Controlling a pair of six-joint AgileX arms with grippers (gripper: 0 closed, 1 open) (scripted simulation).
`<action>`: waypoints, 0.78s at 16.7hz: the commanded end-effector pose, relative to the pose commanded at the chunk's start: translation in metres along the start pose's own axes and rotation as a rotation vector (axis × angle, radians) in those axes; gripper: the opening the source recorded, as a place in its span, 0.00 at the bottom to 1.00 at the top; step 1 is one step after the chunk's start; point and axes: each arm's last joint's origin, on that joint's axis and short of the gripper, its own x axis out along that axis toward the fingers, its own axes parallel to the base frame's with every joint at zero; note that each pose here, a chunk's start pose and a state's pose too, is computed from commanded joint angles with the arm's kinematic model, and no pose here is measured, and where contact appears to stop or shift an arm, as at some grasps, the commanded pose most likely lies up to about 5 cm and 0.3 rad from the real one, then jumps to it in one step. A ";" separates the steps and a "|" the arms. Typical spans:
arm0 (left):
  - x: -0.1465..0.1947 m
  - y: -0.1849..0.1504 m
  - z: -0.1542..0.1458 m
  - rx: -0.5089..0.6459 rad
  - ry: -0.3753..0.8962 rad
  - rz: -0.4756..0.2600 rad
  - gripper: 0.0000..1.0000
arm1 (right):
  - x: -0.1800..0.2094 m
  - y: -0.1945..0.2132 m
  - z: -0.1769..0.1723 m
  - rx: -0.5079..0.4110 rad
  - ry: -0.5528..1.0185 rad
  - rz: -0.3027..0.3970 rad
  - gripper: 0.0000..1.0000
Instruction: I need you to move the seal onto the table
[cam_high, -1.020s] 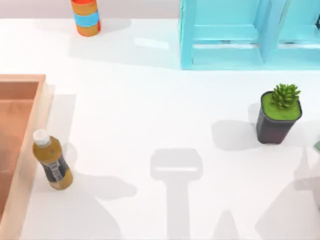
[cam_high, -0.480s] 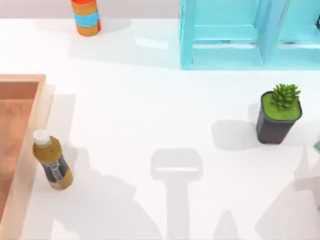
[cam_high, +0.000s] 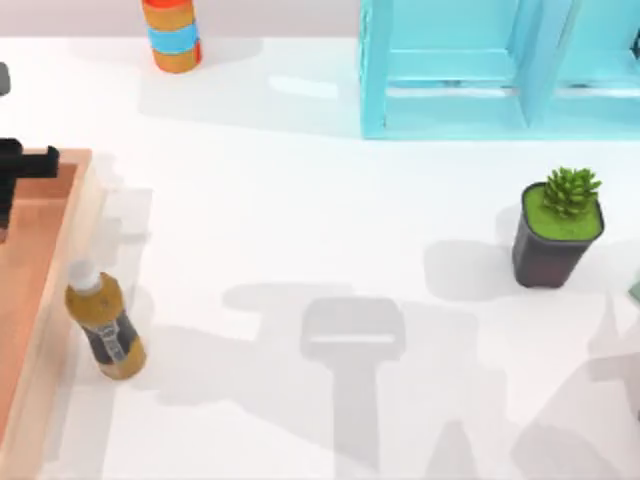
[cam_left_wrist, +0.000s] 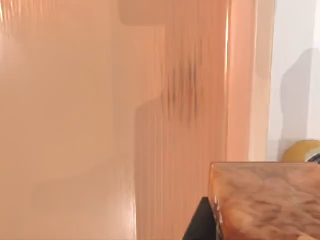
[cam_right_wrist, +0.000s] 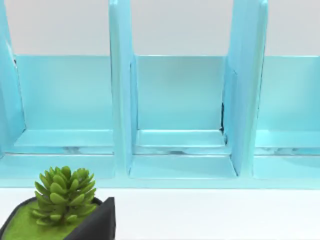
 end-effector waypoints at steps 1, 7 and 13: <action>-0.008 -0.010 -0.001 0.003 0.007 -0.007 0.00 | 0.000 0.000 0.000 0.000 0.000 0.000 1.00; -0.017 -0.047 -0.015 0.004 0.171 0.009 0.00 | 0.000 0.000 0.000 0.000 0.000 0.000 1.00; -0.013 -0.049 -0.017 -0.003 0.211 0.020 0.00 | 0.000 0.000 0.000 0.000 0.000 0.000 1.00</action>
